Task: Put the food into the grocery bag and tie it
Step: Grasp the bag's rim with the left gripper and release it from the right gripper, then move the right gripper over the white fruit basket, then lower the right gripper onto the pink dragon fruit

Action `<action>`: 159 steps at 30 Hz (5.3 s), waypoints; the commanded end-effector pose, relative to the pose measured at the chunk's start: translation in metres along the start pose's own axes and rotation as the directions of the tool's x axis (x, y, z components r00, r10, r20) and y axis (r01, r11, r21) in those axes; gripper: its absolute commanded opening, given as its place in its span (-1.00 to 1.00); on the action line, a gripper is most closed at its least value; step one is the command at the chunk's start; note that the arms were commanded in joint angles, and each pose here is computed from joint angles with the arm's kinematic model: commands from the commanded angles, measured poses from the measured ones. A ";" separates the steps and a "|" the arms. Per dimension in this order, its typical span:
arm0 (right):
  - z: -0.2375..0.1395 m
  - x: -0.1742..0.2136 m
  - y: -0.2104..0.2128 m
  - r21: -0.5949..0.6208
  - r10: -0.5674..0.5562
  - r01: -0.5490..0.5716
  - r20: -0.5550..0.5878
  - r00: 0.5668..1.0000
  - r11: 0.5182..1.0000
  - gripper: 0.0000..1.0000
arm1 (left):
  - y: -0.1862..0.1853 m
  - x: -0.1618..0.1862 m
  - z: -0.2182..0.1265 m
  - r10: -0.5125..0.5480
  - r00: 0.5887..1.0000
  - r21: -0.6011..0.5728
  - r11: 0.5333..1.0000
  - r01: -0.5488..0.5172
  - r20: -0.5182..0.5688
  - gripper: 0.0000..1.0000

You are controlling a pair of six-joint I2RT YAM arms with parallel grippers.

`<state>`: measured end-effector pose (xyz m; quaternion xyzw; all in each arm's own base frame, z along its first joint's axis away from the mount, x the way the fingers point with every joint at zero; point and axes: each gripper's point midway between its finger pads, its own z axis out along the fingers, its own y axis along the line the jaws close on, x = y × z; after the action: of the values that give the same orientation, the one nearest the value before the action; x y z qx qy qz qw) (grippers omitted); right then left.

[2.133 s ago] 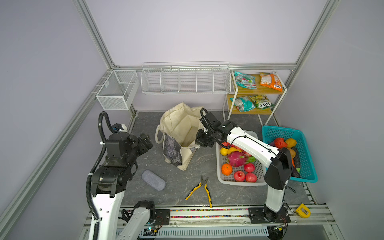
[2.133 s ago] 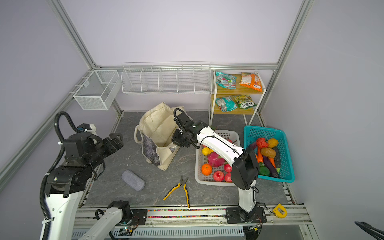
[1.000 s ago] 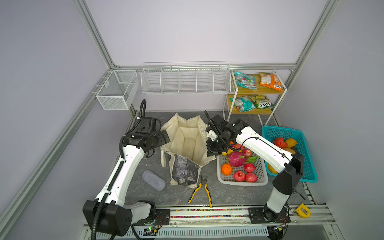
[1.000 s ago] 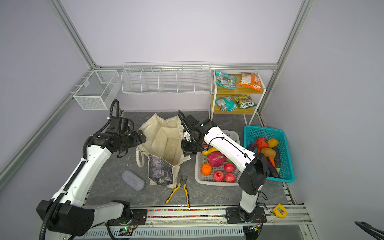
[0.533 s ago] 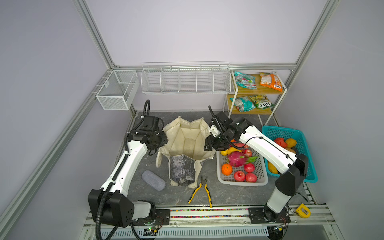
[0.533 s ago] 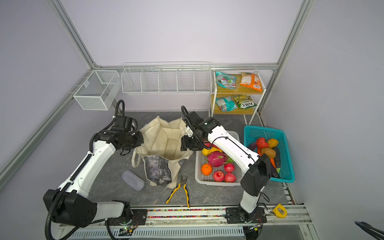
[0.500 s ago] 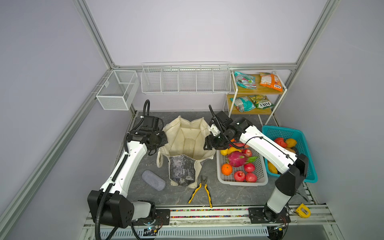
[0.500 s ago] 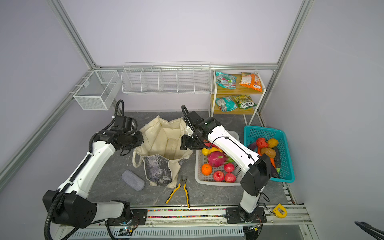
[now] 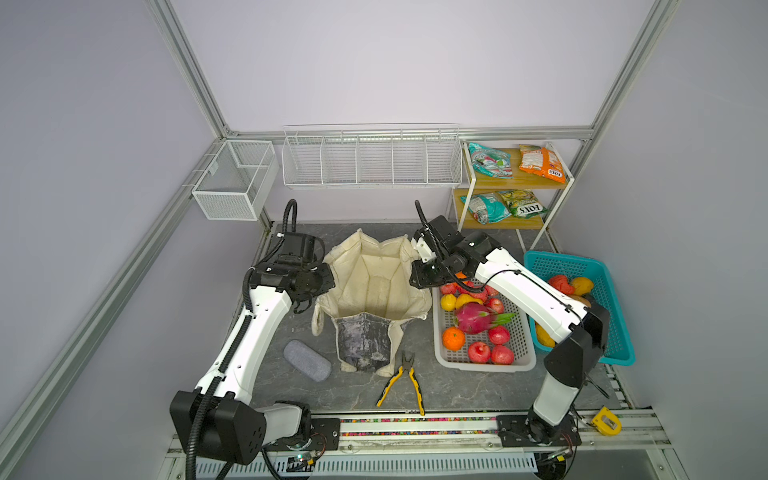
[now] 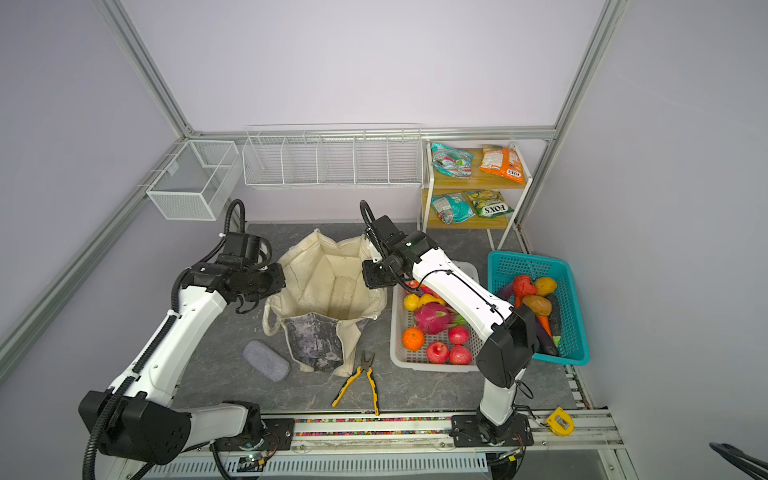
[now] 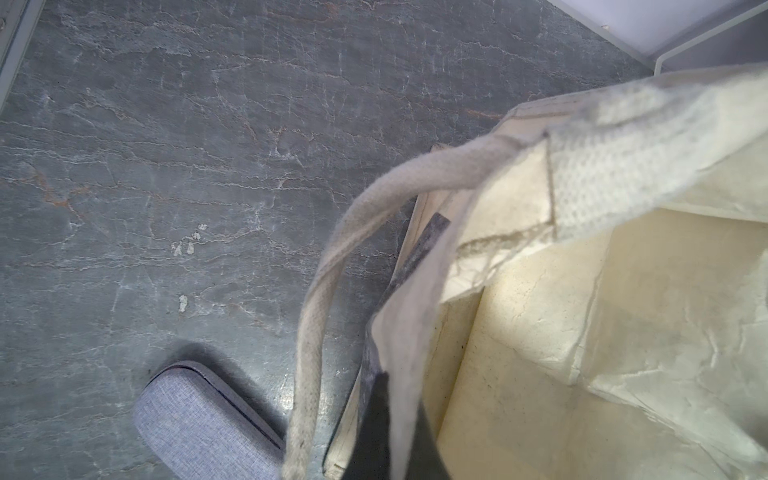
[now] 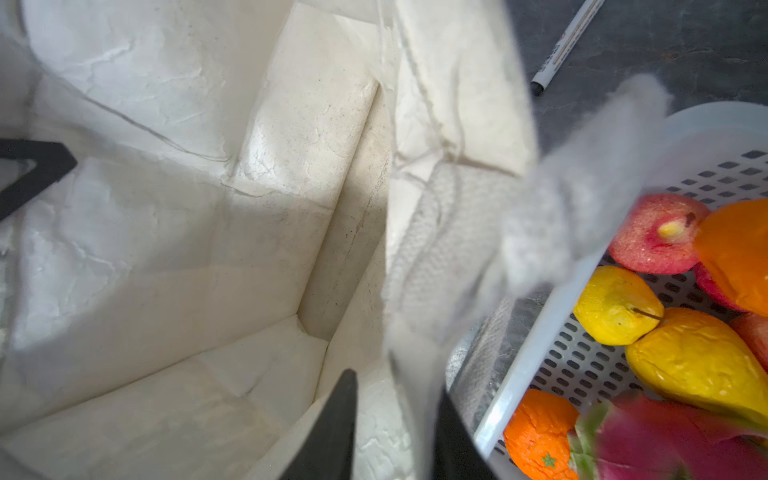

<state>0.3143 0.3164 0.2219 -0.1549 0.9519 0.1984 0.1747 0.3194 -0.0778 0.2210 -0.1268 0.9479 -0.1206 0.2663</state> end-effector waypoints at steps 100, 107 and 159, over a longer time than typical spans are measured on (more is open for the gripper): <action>-0.053 0.128 -0.205 -0.090 0.984 -0.995 0.163 -0.065 -0.051 0.77 | 0.027 0.005 -0.031 -0.032 0.997 -0.110 0.993 0.040 0.075 0.04; -0.035 0.130 -0.210 -0.031 0.993 -0.999 0.108 -0.048 -0.044 0.77 | 0.028 0.006 -0.030 -0.032 0.997 -0.115 0.993 0.040 0.072 0.04; 0.007 0.155 -0.195 0.145 0.995 -0.985 0.008 -0.099 -0.099 0.78 | 0.024 0.000 -0.023 -0.034 0.998 -0.116 0.992 0.041 0.062 0.08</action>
<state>0.2778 0.1029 0.0957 0.5836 0.7806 0.2240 0.0003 0.3032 -0.0542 0.2240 -0.1647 0.9442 -0.0692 0.2766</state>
